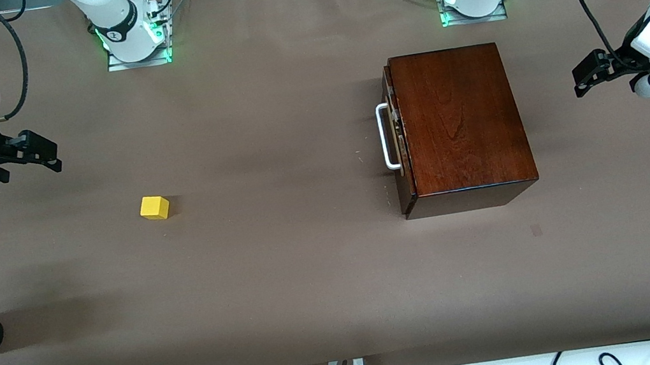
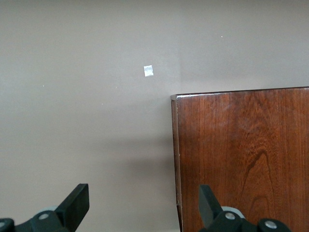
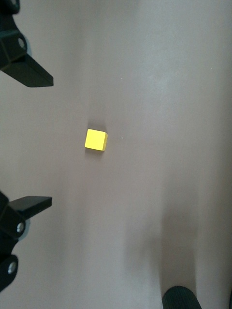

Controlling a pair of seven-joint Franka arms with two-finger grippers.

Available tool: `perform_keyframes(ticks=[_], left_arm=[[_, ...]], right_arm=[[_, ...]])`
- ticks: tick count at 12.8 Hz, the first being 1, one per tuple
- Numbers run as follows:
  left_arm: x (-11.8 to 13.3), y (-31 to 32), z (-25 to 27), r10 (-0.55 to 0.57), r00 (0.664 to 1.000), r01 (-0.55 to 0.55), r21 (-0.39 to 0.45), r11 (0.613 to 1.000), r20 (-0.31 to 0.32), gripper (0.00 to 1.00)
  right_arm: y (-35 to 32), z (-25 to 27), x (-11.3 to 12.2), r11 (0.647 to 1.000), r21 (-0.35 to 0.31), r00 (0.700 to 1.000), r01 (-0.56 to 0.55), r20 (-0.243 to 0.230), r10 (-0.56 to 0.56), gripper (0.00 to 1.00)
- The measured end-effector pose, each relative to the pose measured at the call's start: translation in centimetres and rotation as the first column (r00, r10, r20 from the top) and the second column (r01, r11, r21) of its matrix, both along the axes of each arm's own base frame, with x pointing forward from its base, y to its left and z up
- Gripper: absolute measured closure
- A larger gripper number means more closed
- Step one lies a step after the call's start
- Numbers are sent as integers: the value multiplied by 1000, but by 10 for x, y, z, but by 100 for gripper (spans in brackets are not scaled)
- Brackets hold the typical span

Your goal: Open drawer, take yellow block, close drawer

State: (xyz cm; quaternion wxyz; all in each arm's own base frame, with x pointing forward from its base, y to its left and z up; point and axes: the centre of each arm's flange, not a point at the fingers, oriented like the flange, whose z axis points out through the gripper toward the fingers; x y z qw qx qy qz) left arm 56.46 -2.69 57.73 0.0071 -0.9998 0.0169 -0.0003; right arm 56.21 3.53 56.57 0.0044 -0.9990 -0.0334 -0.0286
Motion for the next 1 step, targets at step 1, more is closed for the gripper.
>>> perform_keyframes(ticks=[1], left_arm=[[0,-1,1,-2,1000,2,0,1000,2,0]], right_arm=[[0,0,0,1000,0,1000,-1,-1,1,0]])
